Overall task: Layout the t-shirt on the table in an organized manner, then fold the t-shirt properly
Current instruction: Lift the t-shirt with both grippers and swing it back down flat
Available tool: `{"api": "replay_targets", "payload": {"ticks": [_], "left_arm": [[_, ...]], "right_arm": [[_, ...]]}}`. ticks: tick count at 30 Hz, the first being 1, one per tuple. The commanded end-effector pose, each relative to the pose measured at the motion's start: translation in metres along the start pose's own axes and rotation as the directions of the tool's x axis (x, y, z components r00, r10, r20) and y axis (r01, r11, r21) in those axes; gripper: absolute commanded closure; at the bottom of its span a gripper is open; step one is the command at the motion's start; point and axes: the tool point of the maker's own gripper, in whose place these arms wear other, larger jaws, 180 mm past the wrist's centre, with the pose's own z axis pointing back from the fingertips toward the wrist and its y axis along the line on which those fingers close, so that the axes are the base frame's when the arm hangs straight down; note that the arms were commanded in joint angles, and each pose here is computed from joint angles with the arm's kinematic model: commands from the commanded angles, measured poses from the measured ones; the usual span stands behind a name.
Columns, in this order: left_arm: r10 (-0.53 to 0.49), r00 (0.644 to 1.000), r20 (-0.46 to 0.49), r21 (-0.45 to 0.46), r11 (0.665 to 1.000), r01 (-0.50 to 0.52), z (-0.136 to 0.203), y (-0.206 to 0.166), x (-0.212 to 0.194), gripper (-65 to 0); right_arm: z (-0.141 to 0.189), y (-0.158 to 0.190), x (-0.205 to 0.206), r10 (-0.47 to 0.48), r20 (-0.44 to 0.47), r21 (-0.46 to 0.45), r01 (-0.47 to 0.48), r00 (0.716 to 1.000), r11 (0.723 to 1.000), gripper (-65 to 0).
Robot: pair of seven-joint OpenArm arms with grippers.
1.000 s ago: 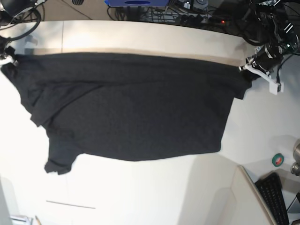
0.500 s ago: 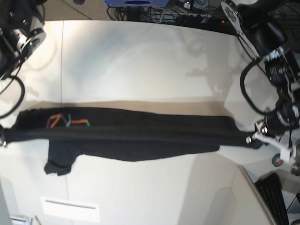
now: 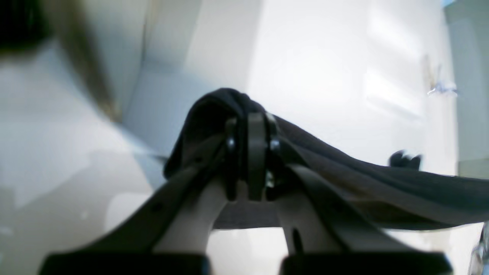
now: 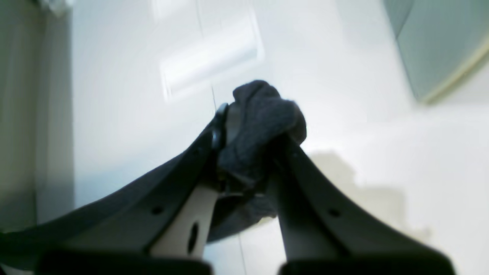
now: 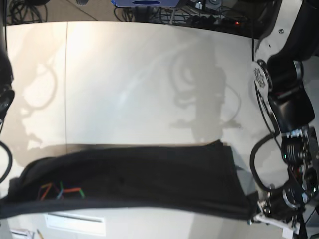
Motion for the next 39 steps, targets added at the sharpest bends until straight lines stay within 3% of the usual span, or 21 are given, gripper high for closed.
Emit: {"api": "replay_targets", "payload": {"ticks": [1, 6, 11, 16, 19, 24, 30, 33, 36, 39], "left_arm": [[-0.017, 0.997, 0.077, -0.022, 1.0, 0.019, 0.005, -0.012, 0.036, 0.0], [0.0, 0.99, 0.143, -0.078, 0.997, 0.012, 0.006, -0.042, 0.096, 0.0], [0.013, 0.956, 0.292, -0.133, 0.991, 0.027, 0.032, -0.074, 0.175, 0.0], [0.01, 0.944, 0.33, -0.15, 0.988, 0.042, 0.045, -0.084, 0.197, 0.0], [0.011, 0.97, 0.244, -0.123, 0.992, 0.02, 0.029, -0.066, 0.16, 0.0], [-0.062, 0.979, 0.196, -0.022, 0.997, 0.068, 0.031, -0.021, 0.088, 0.0], [-0.118, 0.993, 0.02, 0.072, 0.991, 0.116, 0.036, 0.027, -0.035, 0.0], [-0.109, 0.99, -0.094, 0.104, 0.987, 0.119, 0.042, 0.049, -0.099, 0.0], [-0.087, 0.98, -0.181, 0.128, 0.986, 0.111, 0.05, 0.066, -0.147, 0.0], [-0.03, 0.982, -0.189, 0.192, 0.979, 0.067, 0.068, 0.096, -0.176, 0.0]], "right_arm": [[0.012, 0.005, 0.049, 0.013, 0.114, 0.009, -0.014, 0.993, 1.0, 0.0], [0.031, 0.019, 0.113, 0.062, 0.239, 0.011, -0.066, 0.969, 0.998, 0.0], [0.062, 0.03, 0.173, 0.113, 0.353, -0.007, -0.119, 0.929, 0.993, 0.0], [0.075, 0.028, 0.174, 0.164, 0.314, -0.037, -0.161, 0.935, 0.986, 0.0], [0.078, 0.019, 0.144, 0.235, 0.254, -0.084, -0.221, 0.938, 0.972, 0.0], [0.087, 0.006, 0.057, 0.376, 0.141, -0.147, -0.356, 0.916, 0.923, 0.0], [0.098, -0.055, -0.092, 0.215, -0.053, -0.186, -0.221, 0.975, 0.957, 0.0], [0.107, -0.081, -0.166, 0.136, -0.157, -0.21, -0.167, 0.978, 0.963, 0.0], [0.116, -0.102, -0.22, 0.095, -0.194, -0.236, -0.14, 0.976, 0.962, 0.0], [0.131, -0.12, -0.267, 0.06, -0.253, -0.262, -0.128, 0.966, 0.957, 0.0]]}}
